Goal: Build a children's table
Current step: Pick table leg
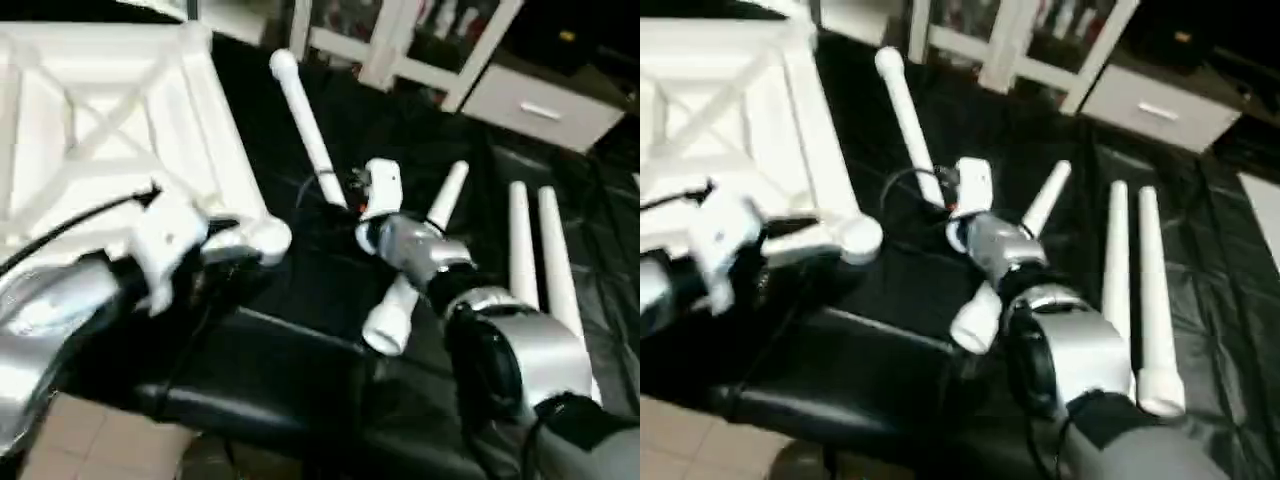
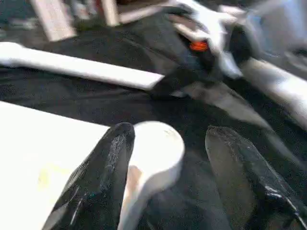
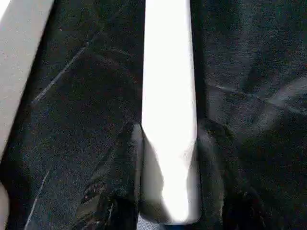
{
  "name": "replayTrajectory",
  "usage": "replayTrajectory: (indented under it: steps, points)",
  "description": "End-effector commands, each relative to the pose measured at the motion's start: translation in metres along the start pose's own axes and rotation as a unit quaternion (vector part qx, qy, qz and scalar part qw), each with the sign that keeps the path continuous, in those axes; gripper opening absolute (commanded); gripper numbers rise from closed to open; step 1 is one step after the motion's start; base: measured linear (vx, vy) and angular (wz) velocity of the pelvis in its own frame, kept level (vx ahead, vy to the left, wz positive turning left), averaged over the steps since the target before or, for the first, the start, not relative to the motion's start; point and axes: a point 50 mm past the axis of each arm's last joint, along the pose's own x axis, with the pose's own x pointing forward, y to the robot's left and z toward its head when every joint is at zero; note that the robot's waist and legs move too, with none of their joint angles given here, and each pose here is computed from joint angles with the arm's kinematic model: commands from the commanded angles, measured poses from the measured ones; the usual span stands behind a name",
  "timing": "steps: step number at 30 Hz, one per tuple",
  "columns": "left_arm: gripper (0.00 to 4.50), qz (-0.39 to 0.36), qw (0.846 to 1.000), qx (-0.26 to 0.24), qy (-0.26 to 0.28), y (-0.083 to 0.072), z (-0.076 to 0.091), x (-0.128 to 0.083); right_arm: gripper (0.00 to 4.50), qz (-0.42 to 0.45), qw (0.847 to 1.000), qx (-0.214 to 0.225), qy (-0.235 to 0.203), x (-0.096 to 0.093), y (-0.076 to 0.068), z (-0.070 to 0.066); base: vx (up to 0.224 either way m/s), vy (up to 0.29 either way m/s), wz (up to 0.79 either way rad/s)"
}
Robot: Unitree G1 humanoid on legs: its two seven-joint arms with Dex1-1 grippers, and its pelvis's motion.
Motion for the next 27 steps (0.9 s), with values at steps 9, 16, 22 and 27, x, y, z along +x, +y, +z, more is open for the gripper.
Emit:
replayTrajectory:
  steps: [9,16,22,27]
  points:
    - [3.65,0.041,0.995,-0.084,-0.044,-0.003,-0.003,0.053,1.2,0.073,0.994,0.007,-0.075,-0.03,-0.029,0.019,0.0,0.0,0.0]
    - [4.28,0.031,0.963,-0.242,-0.117,-0.008,0.016,0.081,1.2,0.154,0.979,0.014,-0.133,-0.062,-0.009,0.009,0.0,0.0,0.0]
    - [4.48,0.012,0.919,-0.37,-0.137,-0.011,0.024,0.107,1.2,0.215,0.961,0.058,-0.162,-0.085,0.016,-0.004,0.0,0.0,0.0]
    - [4.5,-0.006,0.895,-0.424,-0.136,-0.017,0.027,0.118,1.2,0.234,0.956,0.067,-0.162,-0.094,0.033,-0.012,0.0,0.0,0.0]
